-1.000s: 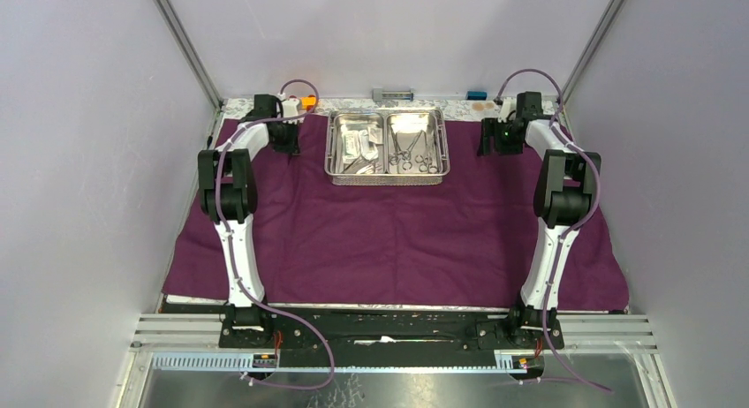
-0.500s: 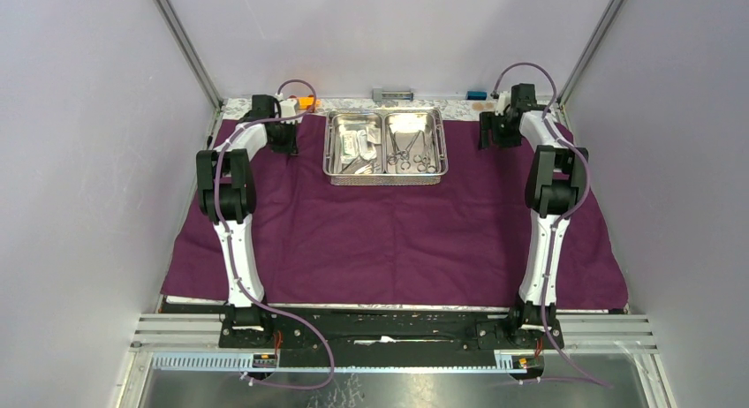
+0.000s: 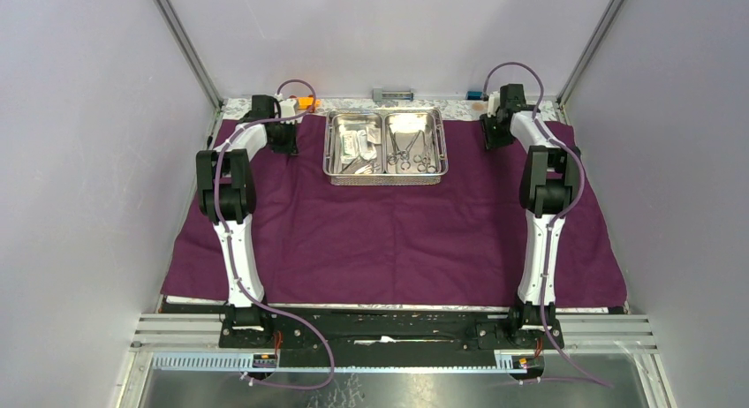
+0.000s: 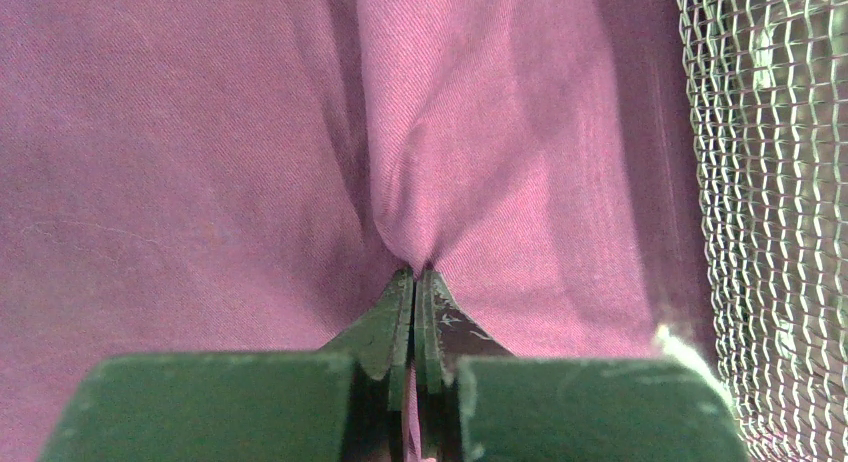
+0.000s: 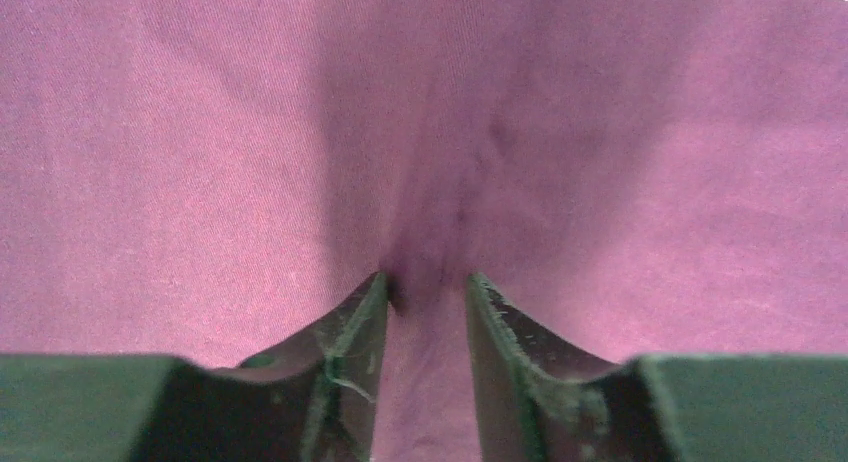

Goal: Open and lay out the surgical kit
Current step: Smooth out the surgical kit at the center of the board.

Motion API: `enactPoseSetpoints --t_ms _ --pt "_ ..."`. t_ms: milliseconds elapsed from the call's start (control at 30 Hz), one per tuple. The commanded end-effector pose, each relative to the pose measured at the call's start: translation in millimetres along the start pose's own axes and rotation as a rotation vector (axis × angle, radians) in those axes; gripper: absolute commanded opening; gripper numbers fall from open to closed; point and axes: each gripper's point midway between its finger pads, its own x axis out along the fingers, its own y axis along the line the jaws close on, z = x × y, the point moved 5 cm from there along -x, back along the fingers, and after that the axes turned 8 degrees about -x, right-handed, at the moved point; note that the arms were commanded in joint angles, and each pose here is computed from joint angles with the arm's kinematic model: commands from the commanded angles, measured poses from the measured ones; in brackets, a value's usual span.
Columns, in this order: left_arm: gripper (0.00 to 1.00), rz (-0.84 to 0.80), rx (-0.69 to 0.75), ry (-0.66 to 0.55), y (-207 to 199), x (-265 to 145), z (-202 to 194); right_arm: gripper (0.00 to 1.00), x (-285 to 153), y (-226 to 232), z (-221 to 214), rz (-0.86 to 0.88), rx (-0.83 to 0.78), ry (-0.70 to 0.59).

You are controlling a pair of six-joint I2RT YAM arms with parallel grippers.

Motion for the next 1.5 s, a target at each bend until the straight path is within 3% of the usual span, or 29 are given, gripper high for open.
enactPoseSetpoints --t_ms 0,233,533,1467 --pt "0.00 0.151 -0.069 0.217 45.4 -1.1 -60.6 0.36 18.0 23.5 -39.0 0.073 -0.021 0.151" --pt "0.00 0.150 -0.068 0.209 44.7 -2.2 -57.7 0.13 21.1 21.0 -30.8 0.077 -0.024 0.145" --pt "0.00 0.177 -0.088 0.187 51.3 0.3 -49.7 0.01 26.7 6.4 -19.5 0.010 -0.047 0.159" --pt "0.00 0.227 -0.150 0.158 85.4 7.5 -34.4 0.00 29.1 -17.4 1.5 -0.075 -0.054 0.147"
